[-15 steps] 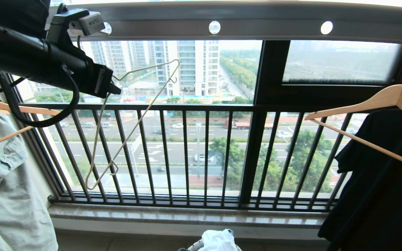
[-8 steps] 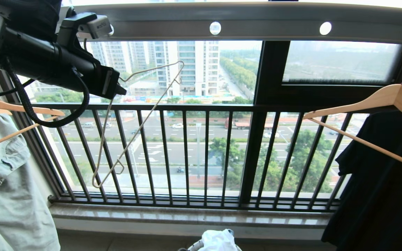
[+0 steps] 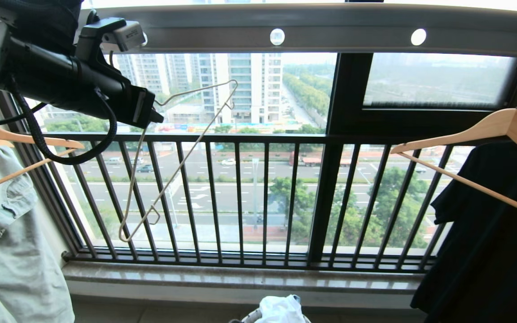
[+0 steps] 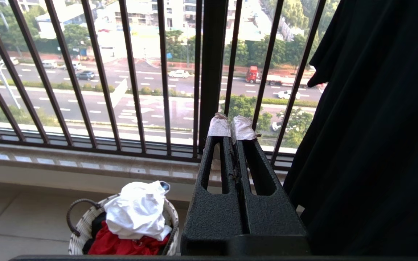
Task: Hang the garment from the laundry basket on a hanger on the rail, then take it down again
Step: Hang the clothes rack on the clothesline
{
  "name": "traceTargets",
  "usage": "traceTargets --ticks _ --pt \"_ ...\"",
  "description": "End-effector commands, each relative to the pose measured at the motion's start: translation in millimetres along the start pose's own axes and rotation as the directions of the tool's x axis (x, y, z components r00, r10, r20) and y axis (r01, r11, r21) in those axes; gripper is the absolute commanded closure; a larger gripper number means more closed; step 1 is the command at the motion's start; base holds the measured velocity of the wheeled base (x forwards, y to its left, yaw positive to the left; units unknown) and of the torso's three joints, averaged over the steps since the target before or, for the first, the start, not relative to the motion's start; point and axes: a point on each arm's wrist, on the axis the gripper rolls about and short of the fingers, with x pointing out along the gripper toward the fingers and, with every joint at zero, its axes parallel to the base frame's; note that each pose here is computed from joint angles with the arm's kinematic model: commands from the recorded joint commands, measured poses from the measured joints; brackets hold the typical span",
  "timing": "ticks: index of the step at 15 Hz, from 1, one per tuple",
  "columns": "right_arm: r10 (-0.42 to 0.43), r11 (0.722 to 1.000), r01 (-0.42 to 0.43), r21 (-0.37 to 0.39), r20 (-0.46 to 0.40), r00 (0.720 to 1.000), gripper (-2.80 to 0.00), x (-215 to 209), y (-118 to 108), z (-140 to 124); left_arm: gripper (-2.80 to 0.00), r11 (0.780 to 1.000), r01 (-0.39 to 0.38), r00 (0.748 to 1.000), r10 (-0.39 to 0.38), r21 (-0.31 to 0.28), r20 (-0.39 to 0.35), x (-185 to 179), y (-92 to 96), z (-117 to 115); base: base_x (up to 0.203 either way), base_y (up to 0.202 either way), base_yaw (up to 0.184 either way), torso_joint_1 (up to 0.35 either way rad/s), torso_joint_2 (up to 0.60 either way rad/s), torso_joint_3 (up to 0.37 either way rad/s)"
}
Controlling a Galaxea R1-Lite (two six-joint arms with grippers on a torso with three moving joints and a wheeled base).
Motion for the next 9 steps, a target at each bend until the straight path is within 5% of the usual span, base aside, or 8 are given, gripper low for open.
traceTargets --ticks 1,4,5,9 --pt "0.0 1.0 0.0 -0.001 0.0 1.0 0.0 0.0 0.0 0.0 0.0 1.0 0.001 1.0 -0.001 0.0 -0.008 0.4 0.2 -1.1 0.0 0.0 0.0 0.0 0.0 0.0" --pt "0.001 1.0 -0.001 -0.001 0.0 1.0 0.0 0.0 0.0 0.0 0.0 1.0 0.0 1.0 0.0 0.0 -0.005 -0.5 0.2 -0.6 0.0 0.0 0.0 0.0 0.0 0.0" --pt "0.001 1.0 -0.001 -0.001 0.0 1.0 0.0 0.0 0.0 0.0 -2.8 1.0 0.0 1.0 0.0 0.001 -0.004 -0.8 0.3 -0.4 0.0 0.0 0.0 0.0 0.0 0.0" --pt "0.0 1.0 0.0 -0.001 0.0 1.0 0.0 0.0 0.0 0.0 -2.8 1.0 -0.001 1.0 0.001 0.001 0.002 -3.5 0.1 0.1 0.0 0.0 0.0 0.0 0.0 0.0"
